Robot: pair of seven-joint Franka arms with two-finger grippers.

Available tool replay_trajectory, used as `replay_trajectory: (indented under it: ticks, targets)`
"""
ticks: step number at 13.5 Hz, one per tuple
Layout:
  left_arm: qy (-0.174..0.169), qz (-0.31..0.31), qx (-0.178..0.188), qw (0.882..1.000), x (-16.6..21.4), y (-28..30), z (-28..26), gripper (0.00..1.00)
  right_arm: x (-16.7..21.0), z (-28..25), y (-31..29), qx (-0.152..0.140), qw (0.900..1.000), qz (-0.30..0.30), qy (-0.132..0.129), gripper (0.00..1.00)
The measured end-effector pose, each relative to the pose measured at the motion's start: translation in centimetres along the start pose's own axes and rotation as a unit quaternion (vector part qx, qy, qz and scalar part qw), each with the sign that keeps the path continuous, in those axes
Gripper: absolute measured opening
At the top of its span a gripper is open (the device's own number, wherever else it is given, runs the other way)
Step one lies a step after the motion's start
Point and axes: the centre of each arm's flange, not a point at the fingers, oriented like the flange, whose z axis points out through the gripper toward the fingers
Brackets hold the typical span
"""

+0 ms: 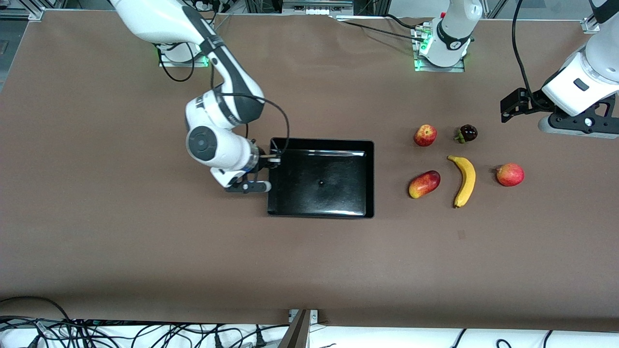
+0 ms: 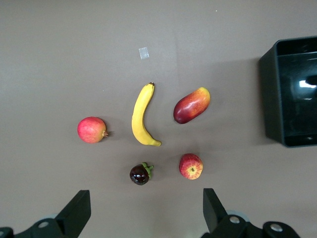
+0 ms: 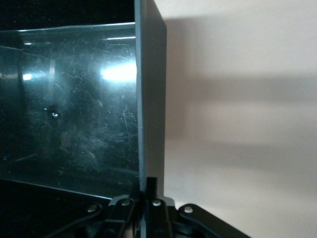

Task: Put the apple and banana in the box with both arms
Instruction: 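Slide the black box across the table toward the fruit with the right gripper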

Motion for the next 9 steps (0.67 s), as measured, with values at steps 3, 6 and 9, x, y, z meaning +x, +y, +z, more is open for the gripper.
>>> replay_trajectory:
  ticks: [3,6,9]
  targets:
    - [0.000,0.000,0.000,1.000,0.0,0.0,0.0,1.00,-1.7,1.3,-2.9,-0.001,1.000,-0.018,0.004,0.06]
    - [0.000,0.000,0.000,1.000,0.0,0.0,0.0,1.00,-2.3,2.3,-3.9,-0.001,1.000,-0.026,0.008,0.06]
    - [0.000,0.000,0.000,1.000,0.0,0.0,0.0,1.00,-1.8,3.8,-3.5,-0.001,1.000,-0.022,0.013,0.06]
